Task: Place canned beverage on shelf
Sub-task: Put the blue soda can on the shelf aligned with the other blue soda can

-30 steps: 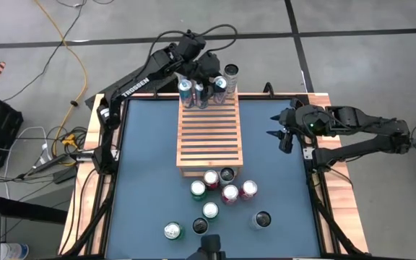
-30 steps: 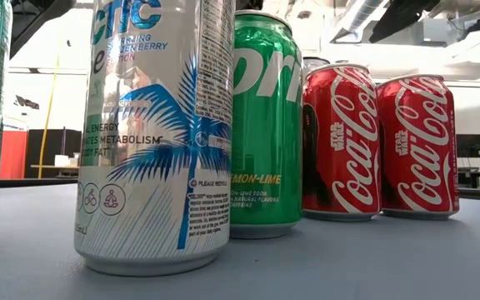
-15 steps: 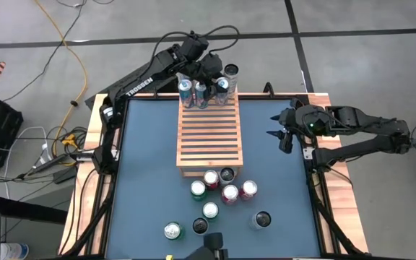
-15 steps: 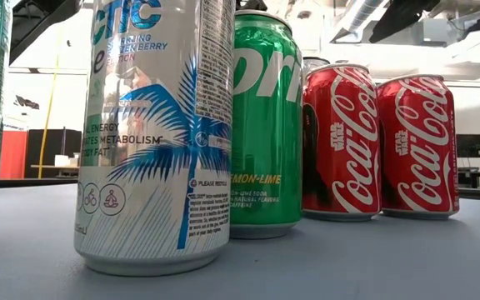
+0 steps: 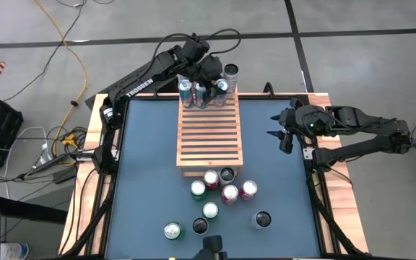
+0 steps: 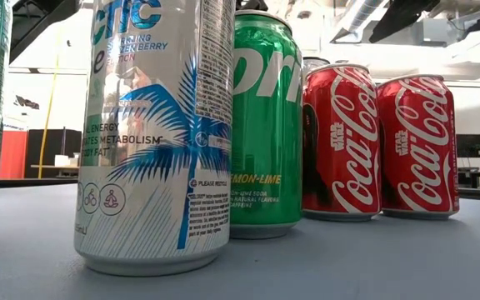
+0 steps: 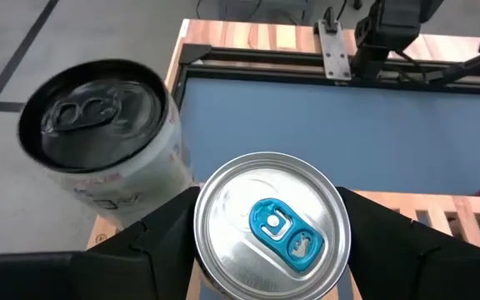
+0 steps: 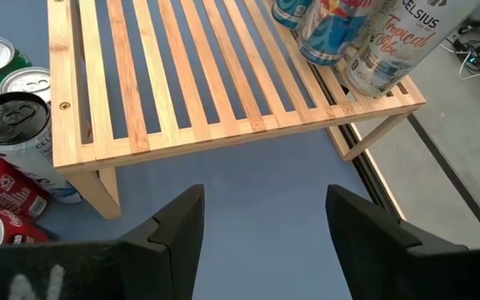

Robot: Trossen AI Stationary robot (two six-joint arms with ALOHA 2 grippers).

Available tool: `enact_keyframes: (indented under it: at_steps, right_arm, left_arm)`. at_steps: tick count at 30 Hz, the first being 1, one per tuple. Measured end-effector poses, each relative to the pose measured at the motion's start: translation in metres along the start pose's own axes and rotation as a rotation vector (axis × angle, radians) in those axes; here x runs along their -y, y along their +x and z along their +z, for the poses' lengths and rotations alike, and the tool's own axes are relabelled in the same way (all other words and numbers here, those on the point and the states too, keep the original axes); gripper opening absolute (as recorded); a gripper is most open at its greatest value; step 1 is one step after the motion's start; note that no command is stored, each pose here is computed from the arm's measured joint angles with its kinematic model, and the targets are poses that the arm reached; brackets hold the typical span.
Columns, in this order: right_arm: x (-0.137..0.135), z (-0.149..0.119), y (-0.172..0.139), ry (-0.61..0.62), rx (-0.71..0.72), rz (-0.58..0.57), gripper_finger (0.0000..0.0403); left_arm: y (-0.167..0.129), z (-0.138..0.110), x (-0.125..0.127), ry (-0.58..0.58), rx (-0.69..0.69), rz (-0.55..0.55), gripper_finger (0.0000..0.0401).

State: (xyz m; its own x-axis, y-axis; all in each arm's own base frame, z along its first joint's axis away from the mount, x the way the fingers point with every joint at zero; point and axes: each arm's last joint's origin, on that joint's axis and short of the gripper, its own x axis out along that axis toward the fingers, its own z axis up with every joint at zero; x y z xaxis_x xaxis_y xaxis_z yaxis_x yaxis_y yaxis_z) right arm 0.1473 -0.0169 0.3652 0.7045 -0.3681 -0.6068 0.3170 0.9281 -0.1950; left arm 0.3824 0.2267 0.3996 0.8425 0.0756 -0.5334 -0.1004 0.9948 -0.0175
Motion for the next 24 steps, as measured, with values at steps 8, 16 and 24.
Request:
enact_keyframes:
  at_steps: [8,16,24]
  right_arm:
    - [0.0,0.0,0.0,0.0,0.0,0.0,0.0232]
    - [0.0,0.0,0.0,0.0,0.0,0.0,0.0232]
    - [0.0,0.0,0.0,0.001,0.0,0.0,0.0232]
  left_arm:
    - [0.0027,-0.0003,0.0058,0.025,-0.026,0.026,0.0241]
    - [0.0035,0.0001,0.0058,0.028,-0.02,0.022,0.025]
    - [0.0034,0.0,0.0053,0.01,-0.021,0.032,0.0251]
